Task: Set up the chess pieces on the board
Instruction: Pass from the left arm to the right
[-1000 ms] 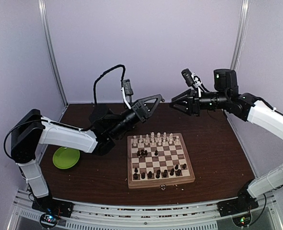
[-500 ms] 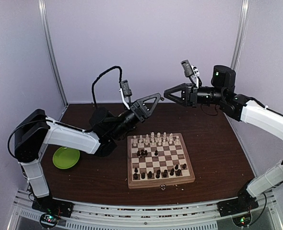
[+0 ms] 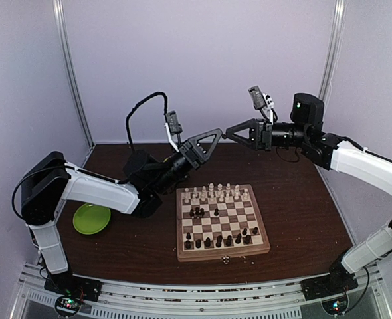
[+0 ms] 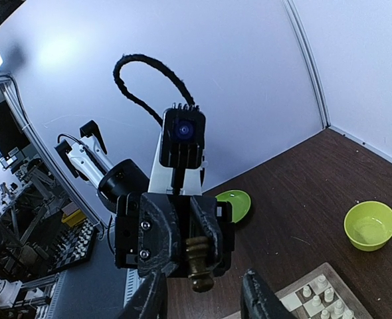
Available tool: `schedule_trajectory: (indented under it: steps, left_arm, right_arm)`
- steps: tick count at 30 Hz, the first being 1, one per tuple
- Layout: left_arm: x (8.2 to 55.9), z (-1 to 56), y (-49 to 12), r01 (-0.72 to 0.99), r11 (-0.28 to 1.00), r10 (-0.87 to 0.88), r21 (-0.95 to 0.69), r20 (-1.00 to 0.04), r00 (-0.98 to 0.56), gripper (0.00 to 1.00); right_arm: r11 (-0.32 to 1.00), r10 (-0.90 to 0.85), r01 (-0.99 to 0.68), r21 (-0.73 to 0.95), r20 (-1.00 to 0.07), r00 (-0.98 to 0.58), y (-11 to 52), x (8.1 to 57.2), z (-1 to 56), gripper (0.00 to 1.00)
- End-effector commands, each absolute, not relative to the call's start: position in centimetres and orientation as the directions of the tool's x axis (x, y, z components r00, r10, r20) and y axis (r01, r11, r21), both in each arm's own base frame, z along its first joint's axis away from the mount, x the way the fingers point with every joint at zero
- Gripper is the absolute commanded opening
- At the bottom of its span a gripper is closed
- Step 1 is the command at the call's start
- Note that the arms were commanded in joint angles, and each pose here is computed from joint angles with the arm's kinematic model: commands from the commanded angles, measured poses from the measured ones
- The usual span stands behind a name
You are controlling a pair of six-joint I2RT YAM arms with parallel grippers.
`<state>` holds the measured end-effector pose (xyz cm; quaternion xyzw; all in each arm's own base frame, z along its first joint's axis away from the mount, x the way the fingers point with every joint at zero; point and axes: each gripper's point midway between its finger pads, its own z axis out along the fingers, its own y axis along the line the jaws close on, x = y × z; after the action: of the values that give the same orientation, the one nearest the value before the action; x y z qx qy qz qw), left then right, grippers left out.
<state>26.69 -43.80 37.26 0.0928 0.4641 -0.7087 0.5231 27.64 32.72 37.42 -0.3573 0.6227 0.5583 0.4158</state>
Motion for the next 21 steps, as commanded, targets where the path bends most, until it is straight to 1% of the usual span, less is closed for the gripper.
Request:
schedule_trajectory:
  steps: [1,11,17,21]
  left_arm:
    - [26.4,39.3,-42.9,0.853,-0.048,-0.704,-0.519,-0.588,-0.398,0.09]
    - [26.3,39.7,-43.4,0.86,-0.056,-0.696,-0.508,-0.598,-0.399,0.09]
    - [26.1,39.8,-43.7,0.863,-0.058,-0.689,-0.502,-0.605,-0.399,0.09]
    - [26.1,39.7,-43.9,0.862,-0.059,-0.686,-0.503,-0.607,-0.401,0.09]
  right_arm:
    - [0.122,0.012,-0.91,0.397,-0.917,-0.399,32.6,27.6,36.8,0.37]
    - [0.092,0.007,-0.911,0.402,-0.915,-0.403,33.0,27.4,36.9,0.28]
    - [0.065,0.001,-0.911,0.408,-0.913,-0.408,33.6,27.2,37.0,0.24]
    - [0.05,0.006,-0.914,0.404,-0.915,-0.404,33.8,26.9,37.4,0.24]
